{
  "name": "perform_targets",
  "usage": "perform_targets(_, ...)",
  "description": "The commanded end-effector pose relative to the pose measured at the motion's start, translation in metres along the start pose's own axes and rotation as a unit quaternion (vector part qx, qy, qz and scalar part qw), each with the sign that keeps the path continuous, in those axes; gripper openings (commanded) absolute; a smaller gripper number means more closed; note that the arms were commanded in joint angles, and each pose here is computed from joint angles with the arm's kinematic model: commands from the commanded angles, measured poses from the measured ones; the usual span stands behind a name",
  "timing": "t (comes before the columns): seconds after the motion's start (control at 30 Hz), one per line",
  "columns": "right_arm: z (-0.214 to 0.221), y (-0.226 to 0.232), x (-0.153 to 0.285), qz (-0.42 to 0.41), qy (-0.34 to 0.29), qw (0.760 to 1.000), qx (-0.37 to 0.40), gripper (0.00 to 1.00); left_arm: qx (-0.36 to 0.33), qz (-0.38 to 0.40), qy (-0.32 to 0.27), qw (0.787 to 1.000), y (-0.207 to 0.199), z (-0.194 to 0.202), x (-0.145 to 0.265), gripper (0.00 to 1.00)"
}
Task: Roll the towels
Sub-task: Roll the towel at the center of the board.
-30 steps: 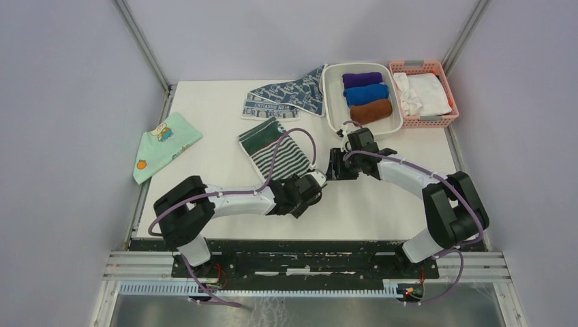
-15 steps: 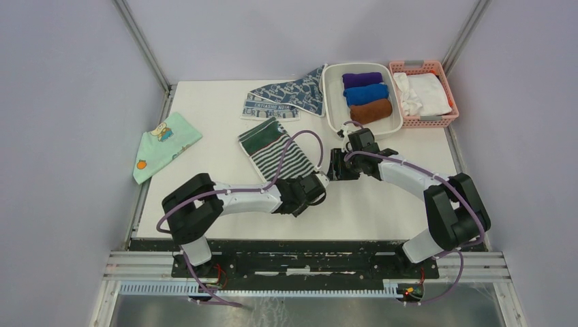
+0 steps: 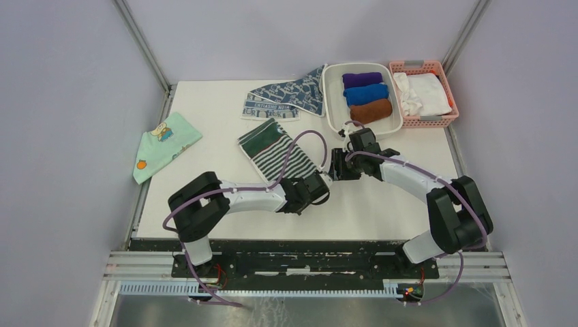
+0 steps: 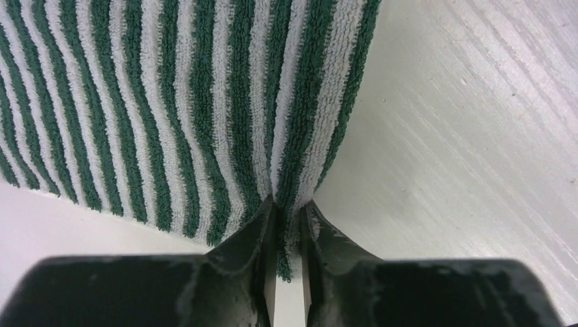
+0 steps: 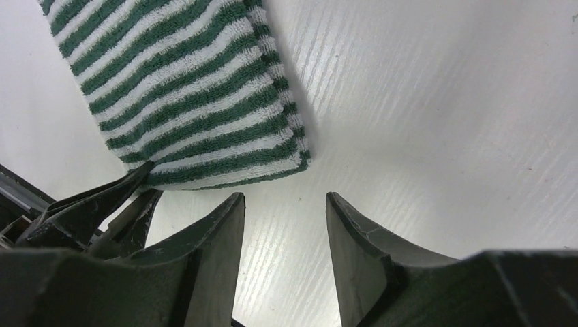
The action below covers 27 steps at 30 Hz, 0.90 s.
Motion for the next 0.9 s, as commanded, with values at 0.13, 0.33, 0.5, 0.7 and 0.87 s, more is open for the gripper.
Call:
perform_targets(0.13, -0.011, -0.001, 0.017, 0.028, -0.036, 0.999, -0.007, 0.60, 0.072, 0.144, -0.016, 0.987, -0.021, 0.000, -0.009, 0.14)
perform_targets(0.33, -0.010, 0.009, 0.011, -0.002, -0.021, 0.998, -0.058, 0.64, 0.145, 0.218, -0.055, 0.964, -0.008, -0.009, -0.005, 0.13)
perform_targets(0.5, -0.011, 0.021, 0.001, -0.017, 0.001, 0.994, -0.112, 0.66, 0.161, 0.240, -0.068, 0.955, -0.004, -0.016, -0.002, 0.13)
perform_targets(0.7, -0.008, 0.017, -0.010, 0.034, -0.005, 0.986, -0.161, 0.68, 0.198, 0.264, -0.086, 0.940, 0.002, -0.023, -0.003, 0.13)
perform_targets(0.87, -0.011, 0.010, -0.016, 0.063, -0.018, 0.979, -0.192, 0.68, 0.216, 0.269, -0.091, 0.934, 0.004, -0.023, -0.005, 0.13)
Point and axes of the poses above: each gripper's point midway between its finger pads, its own x axis back along the fingers, its own y axis along the line the jaws close on, z = x × y, the point moved 5 cm from there along x, back along the fingers, and after that the axes turned 14 degrees about -x, right-handed, at the moved point
